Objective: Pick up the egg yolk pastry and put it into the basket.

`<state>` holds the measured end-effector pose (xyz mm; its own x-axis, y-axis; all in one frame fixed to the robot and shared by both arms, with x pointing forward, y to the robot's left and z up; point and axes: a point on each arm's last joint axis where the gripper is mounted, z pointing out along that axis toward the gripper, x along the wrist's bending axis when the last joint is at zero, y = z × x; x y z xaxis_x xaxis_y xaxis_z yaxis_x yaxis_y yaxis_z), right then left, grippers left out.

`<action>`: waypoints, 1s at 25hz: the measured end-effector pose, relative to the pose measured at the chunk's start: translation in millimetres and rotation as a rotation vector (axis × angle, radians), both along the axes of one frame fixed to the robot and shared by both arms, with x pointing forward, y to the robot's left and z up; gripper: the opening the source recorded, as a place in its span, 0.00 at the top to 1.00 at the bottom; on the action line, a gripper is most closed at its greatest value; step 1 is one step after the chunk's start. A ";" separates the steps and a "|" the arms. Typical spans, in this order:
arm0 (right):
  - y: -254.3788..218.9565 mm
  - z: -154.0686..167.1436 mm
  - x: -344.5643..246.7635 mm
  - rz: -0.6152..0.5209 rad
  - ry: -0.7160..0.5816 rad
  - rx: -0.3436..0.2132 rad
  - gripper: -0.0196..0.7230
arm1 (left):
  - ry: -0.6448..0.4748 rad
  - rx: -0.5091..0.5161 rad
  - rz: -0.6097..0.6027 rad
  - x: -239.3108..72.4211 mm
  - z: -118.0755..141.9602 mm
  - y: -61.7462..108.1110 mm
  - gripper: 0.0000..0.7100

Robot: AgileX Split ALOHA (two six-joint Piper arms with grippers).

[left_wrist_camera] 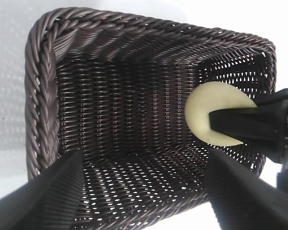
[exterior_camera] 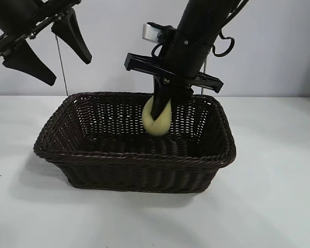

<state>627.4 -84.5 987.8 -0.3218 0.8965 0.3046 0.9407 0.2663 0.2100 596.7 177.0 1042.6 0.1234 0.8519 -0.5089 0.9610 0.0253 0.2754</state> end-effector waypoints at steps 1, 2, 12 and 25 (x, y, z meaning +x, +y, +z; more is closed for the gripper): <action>0.0 0.0 0.0 0.000 0.000 0.000 0.38 | 0.000 0.000 0.000 0.0 0.0 0.0 0.27; 0.0 0.0 0.0 0.000 0.000 0.000 0.33 | 0.000 0.000 0.000 0.0 0.0 0.0 0.27; -4.4 20.4 -6.2 0.014 -0.006 -0.001 0.28 | 0.000 0.000 0.000 0.0 0.0 0.0 0.27; -64.1 83.1 0.6 -0.042 -0.079 -0.011 0.28 | 0.000 0.001 0.000 0.0 0.0 0.1 0.27</action>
<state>628.0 -148.5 1070.9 -0.3063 0.9128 0.2701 0.9319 0.2296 0.2809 596.7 177.0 1042.6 0.1237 0.8523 -0.5082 0.9609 0.0249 0.2756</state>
